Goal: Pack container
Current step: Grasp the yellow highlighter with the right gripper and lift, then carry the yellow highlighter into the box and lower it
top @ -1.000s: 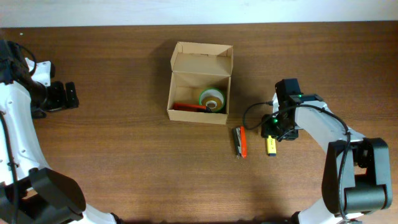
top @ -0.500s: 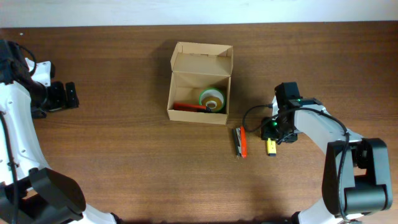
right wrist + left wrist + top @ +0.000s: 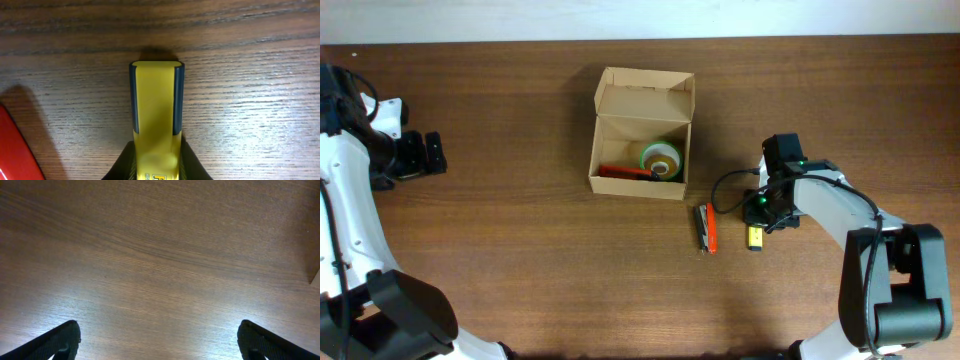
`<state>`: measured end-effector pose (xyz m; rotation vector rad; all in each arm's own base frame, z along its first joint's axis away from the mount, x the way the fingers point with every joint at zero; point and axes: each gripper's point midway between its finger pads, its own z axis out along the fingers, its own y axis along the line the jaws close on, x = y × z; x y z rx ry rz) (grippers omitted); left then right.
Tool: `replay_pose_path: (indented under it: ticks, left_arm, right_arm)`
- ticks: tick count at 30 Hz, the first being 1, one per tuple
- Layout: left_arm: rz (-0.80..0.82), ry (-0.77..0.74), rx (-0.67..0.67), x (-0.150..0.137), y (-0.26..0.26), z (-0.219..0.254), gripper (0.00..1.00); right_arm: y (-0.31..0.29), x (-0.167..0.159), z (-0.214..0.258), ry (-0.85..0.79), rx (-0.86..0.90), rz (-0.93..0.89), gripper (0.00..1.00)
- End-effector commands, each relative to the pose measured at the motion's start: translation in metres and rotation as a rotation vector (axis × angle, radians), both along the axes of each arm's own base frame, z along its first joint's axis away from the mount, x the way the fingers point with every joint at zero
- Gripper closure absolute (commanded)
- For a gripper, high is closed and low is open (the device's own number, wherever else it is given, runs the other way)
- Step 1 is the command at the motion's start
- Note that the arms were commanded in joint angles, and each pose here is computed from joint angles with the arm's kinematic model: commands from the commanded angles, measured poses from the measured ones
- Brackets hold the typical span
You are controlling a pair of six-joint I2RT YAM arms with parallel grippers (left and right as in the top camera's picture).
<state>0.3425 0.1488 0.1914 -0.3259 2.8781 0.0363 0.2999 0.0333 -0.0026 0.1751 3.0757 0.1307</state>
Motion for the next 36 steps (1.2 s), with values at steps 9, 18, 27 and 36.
replay_pose_path:
  ticks: [9, 18, 27, 36]
  left_arm:
    - [-0.016, -0.014, -0.001, 0.0, -0.001, 0.004, 0.0]
    - [-0.016, -0.014, -0.001, 0.0, -0.001, 0.004, 0.0]
    - [-0.016, -0.014, -0.001, 0.0, -0.001, 0.004, 0.0]
    - [-0.016, -0.014, -0.001, 0.0, -0.001, 0.004, 0.0]
  right_arm:
    - [0.001, -0.011, -0.007, 0.042, -0.001, 0.019, 0.96]
    - [0.004, 0.035, 0.049, -0.049, 0.0, 0.053, 0.96]
    - [0.006, 0.088, 0.146, -0.219, -0.02, 0.155, 0.96]
    - [0.023, 0.131, 0.286, -0.553, -0.059, 0.304, 0.96]
